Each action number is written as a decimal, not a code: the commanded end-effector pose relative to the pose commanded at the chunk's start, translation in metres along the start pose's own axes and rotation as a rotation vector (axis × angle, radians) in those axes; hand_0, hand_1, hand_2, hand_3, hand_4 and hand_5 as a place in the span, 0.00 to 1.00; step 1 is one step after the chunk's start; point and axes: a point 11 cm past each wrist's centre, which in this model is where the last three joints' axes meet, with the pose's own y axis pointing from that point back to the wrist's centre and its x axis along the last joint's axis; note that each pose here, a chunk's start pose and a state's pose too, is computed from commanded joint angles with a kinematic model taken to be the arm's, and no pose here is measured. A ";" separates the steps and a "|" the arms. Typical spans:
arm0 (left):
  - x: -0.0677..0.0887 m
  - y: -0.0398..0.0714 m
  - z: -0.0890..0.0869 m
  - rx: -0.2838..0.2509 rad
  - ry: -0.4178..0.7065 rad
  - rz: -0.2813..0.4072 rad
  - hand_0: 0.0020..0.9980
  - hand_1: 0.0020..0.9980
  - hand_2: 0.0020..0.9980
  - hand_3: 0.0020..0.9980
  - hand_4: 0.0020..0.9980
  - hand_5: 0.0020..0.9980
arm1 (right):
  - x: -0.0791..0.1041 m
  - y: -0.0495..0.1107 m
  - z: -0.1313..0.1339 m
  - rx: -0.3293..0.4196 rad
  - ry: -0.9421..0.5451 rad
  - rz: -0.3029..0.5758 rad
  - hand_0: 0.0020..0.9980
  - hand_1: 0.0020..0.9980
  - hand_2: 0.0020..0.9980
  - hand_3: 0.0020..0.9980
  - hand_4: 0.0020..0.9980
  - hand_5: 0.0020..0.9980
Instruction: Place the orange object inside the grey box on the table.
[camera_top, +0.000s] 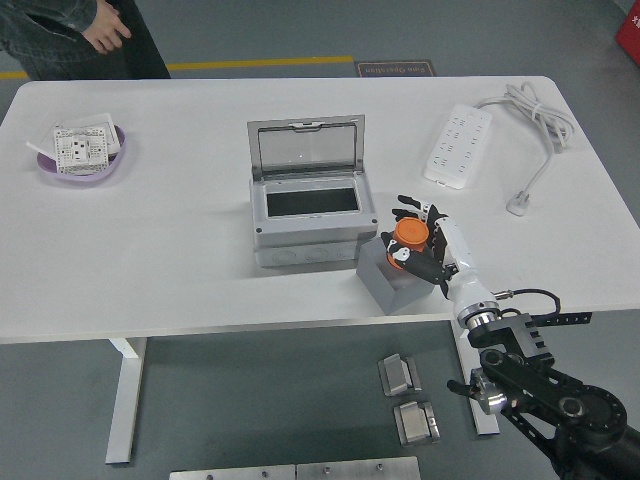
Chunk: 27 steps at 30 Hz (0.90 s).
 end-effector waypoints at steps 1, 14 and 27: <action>0.000 0.000 0.000 0.000 0.000 0.000 0.72 0.71 0.69 0.82 0.75 0.45 | 0.000 0.000 0.000 -0.001 -0.003 0.000 0.76 0.73 0.67 0.69 0.34 0.00; -0.001 0.000 0.002 -0.004 -0.003 -0.003 0.72 0.71 0.69 0.82 0.75 0.46 | -0.001 0.001 0.004 -0.026 -0.029 0.009 0.68 0.55 0.46 0.40 0.09 0.00; -0.002 0.000 0.002 -0.007 -0.003 -0.004 0.72 0.71 0.69 0.82 0.75 0.46 | 0.002 -0.003 -0.004 -0.002 -0.027 0.028 0.64 0.45 0.27 0.20 0.05 0.00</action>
